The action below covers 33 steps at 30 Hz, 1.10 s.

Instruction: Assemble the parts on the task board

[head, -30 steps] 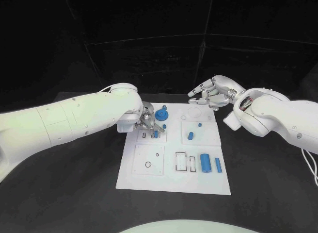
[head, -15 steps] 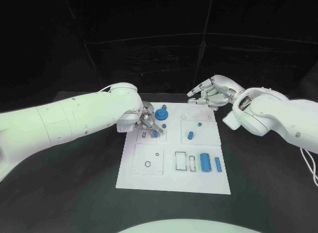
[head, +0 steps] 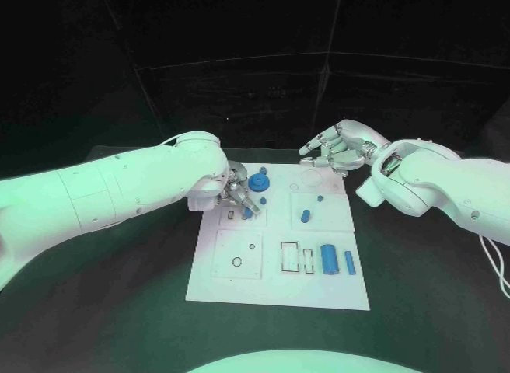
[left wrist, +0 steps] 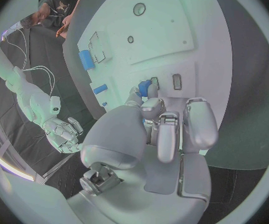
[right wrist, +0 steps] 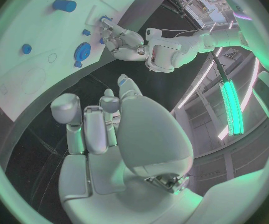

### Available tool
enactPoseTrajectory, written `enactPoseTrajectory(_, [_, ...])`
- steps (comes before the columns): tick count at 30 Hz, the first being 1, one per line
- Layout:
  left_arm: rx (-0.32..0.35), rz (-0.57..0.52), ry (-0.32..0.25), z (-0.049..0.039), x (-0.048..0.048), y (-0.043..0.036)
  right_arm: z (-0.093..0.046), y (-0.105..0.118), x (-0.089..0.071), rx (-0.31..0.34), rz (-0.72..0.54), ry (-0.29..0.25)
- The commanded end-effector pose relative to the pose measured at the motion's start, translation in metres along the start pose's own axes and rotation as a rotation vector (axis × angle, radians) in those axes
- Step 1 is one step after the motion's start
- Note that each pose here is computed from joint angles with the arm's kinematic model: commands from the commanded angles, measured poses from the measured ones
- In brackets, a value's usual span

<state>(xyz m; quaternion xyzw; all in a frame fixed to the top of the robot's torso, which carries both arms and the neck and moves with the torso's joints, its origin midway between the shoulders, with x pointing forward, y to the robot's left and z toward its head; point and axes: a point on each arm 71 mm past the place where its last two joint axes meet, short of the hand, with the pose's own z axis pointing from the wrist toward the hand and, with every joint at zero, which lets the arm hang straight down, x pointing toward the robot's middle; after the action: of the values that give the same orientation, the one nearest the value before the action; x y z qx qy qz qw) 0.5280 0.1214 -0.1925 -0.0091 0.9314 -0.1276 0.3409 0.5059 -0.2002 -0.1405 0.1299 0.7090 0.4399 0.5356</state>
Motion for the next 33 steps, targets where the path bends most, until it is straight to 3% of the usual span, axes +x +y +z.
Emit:
enactPoseTrajectory(1, [0.021,-0.019,-0.001,-0.0001,0.0008,-0.0024,0.001,0.001,0.001,-0.005,-0.013,0.015])
enactPoseTrajectory(16, [0.022,-0.065,-0.036,-0.0033,-0.0009,0.0059,0.003,0.000,0.001,0.000,-0.021,0.027])
enactPoseTrajectory(28, [0.048,-0.127,-0.141,-0.0147,0.0017,0.0206,0.003,-0.002,0.000,0.003,-0.022,0.026])
enactPoseTrajectory(33, [0.049,-0.129,-0.169,-0.0160,0.0057,0.0232,0.002,-0.002,-0.001,0.006,-0.022,0.024])
